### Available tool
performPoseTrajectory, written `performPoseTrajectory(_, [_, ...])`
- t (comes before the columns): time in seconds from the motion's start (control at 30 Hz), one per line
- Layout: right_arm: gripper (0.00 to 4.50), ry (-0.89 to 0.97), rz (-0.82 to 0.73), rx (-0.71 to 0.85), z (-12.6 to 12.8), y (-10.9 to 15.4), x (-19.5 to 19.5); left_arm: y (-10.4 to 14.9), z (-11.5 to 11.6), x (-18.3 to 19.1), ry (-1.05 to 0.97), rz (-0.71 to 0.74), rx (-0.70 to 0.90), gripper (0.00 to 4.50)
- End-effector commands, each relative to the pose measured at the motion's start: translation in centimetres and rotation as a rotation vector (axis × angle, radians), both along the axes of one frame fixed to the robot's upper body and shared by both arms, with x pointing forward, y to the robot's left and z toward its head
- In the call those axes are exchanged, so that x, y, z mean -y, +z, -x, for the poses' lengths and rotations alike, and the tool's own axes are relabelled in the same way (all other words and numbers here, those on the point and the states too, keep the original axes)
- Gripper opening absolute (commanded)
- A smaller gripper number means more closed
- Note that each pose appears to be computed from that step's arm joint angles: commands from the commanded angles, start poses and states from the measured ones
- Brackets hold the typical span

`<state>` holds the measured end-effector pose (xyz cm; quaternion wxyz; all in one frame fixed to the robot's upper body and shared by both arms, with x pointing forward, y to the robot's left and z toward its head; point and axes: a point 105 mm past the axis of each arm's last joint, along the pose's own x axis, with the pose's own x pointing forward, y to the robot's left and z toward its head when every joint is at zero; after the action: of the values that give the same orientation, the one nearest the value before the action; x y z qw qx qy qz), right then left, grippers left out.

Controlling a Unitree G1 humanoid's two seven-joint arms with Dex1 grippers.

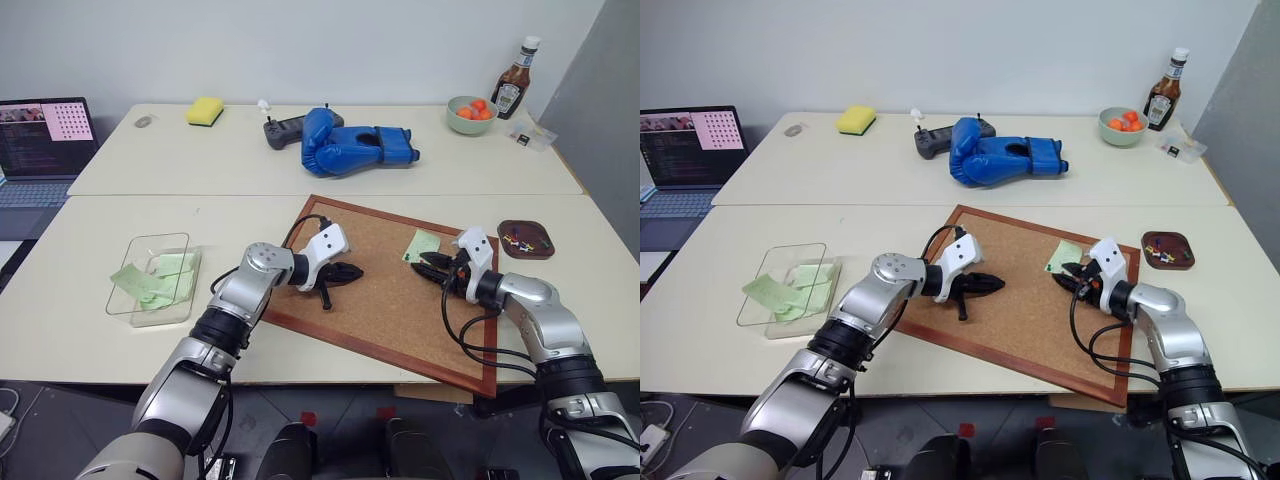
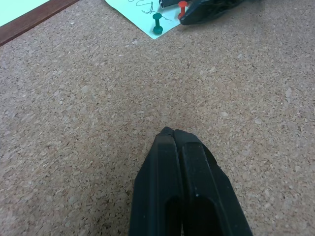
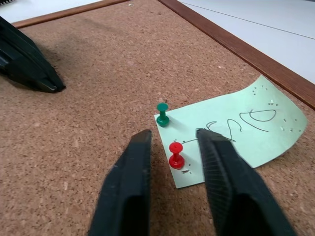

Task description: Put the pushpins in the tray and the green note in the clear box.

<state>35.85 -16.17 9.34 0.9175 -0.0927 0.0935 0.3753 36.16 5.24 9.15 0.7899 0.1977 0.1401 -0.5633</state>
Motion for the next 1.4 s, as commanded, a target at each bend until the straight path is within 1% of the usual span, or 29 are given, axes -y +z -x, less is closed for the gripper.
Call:
performPoseTrajectory(0.03, [0.50, -0.008, 0.008, 0.054, -0.5, 1.3, 0.0, -1.6, 0.1, -0.5, 0.020, -0.069, -0.036, 0.00])
performPoseTrajectory(0.1, [0.13, -0.009, 0.010, 0.056, -0.6, 1.3, 0.0, -1.6, 0.0, -0.5, 0.020, -0.069, -0.035, 0.00])
performPoseTrajectory(0.13, [0.03, -0.007, 0.004, 0.058, -0.6, 1.4, 0.0, -1.6, 0.0, -0.5, 0.020, -0.069, -0.034, 0.00])
performPoseTrajectory(0.23, [0.03, 0.006, -0.066, 0.071, -0.4, 2.4, -0.3, -1.6, 0.0, -0.6, 0.022, -0.070, -0.034, 0.00])
performPoseTrajectory(0.3, [0.03, 0.002, -0.134, 0.098, -0.4, 3.6, -0.3, -1.6, 0.1, -0.6, 0.023, -0.071, -0.034, 0.00])
performPoseTrajectory(0.43, [0.03, -0.024, -0.211, 0.135, -0.3, 5.2, 0.2, -1.7, 0.1, -0.6, 0.023, -0.071, -0.035, 0.00])
performPoseTrajectory(0.5, [0.03, -0.044, -0.234, 0.156, -0.3, 5.9, 0.5, -1.7, 0.2, -0.6, 0.024, -0.070, -0.036, 0.00])
performPoseTrajectory(0.63, [0.03, -0.083, -0.247, 0.168, 0.0, 6.4, 1.0, -1.8, 0.2, -0.5, 0.023, -0.071, -0.037, 0.00])
performPoseTrajectory(0.73, [0.03, -0.166, -0.245, 0.187, -0.3, 6.8, 2.2, -1.8, 0.1, -0.5, 0.022, -0.074, -0.035, 0.00])
performPoseTrajectory(0.87, [0.03, -0.605, -0.158, 0.238, -3.2, 7.0, 9.1, -1.8, 0.2, -0.5, 0.014, -0.077, -0.035, 0.00])
performPoseTrajectory(0.97, [0.03, -0.778, -0.137, 0.216, -3.8, 6.4, 12.3, -1.7, 0.2, -0.4, 0.007, -0.078, -0.035, 0.00])
performPoseTrajectory(1.17, [0.03, -0.902, -0.157, 0.152, -4.6, 5.2, 14.5, -1.7, 0.2, -0.2, 0.001, -0.078, -0.034, 0.00])
performPoseTrajectory(1.3, [0.03, -0.944, -0.178, 0.092, -5.0, 4.3, 15.2, -1.6, 0.3, -0.2, 0.002, -0.075, -0.034, 0.00])
performPoseTrajectory(1.37, [0.48, -0.946, -0.178, 0.098, -5.2, 4.4, 15.3, -1.7, 0.4, -0.2, 0.003, -0.074, -0.035, 0.00])
performPoseTrajectory(1.4, [0.53, -0.950, -0.177, 0.100, -5.3, 4.5, 15.3, -1.7, 0.4, -0.3, 0.005, -0.074, -0.036, 0.00])
